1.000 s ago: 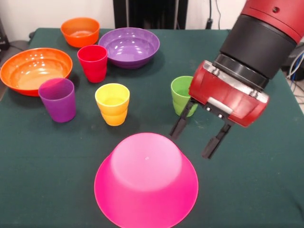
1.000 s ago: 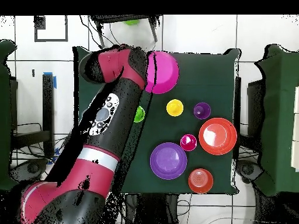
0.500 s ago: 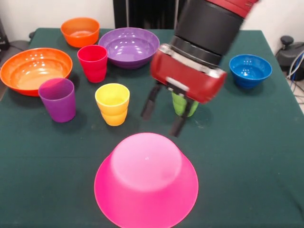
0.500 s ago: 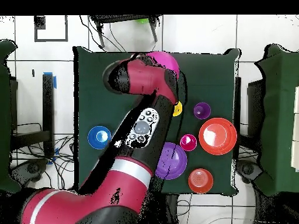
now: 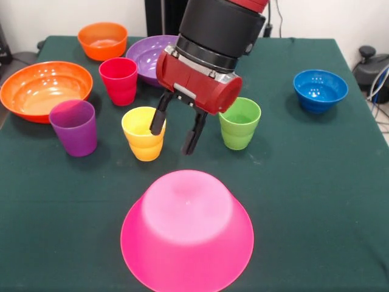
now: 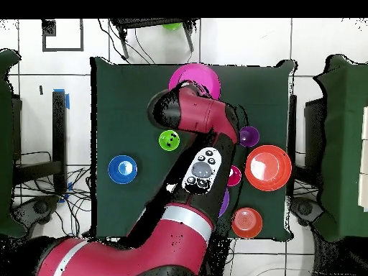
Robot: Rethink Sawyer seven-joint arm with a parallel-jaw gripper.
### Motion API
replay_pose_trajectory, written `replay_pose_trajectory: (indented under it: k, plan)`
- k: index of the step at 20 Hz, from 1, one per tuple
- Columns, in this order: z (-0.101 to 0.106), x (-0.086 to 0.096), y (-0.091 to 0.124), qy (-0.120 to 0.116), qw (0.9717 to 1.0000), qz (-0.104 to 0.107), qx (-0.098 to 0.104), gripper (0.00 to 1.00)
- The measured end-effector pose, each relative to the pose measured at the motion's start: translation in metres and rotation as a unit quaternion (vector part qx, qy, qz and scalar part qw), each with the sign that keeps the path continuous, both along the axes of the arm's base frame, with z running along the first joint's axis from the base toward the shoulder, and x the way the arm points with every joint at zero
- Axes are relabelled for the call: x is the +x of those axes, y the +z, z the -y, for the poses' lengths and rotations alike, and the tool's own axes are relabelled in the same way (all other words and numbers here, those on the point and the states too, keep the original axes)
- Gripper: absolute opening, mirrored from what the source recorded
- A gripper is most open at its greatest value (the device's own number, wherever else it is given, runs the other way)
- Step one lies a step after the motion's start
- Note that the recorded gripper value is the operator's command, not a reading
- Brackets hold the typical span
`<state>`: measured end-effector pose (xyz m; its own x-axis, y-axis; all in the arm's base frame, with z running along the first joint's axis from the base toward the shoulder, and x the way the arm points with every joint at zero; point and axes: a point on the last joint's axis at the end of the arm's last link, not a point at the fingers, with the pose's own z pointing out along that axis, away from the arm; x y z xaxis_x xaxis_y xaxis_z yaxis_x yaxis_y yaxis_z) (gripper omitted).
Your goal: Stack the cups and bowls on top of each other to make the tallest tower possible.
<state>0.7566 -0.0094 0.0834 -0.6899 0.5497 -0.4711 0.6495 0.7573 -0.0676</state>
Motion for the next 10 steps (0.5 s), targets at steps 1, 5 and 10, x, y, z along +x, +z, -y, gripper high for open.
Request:
replay_pose_trajectory:
  k: [1,5,10]
  plan:
    - [-0.001,-0.001,-0.001,0.001,1.0,-0.002,0.0,1.0]
    - [-0.008,-0.007,-0.009,0.008,0.9999,-0.01,0.003,1.0]
    - [-0.021,-0.007,-0.01,0.016,0.9998,-0.01,0.006,1.0]
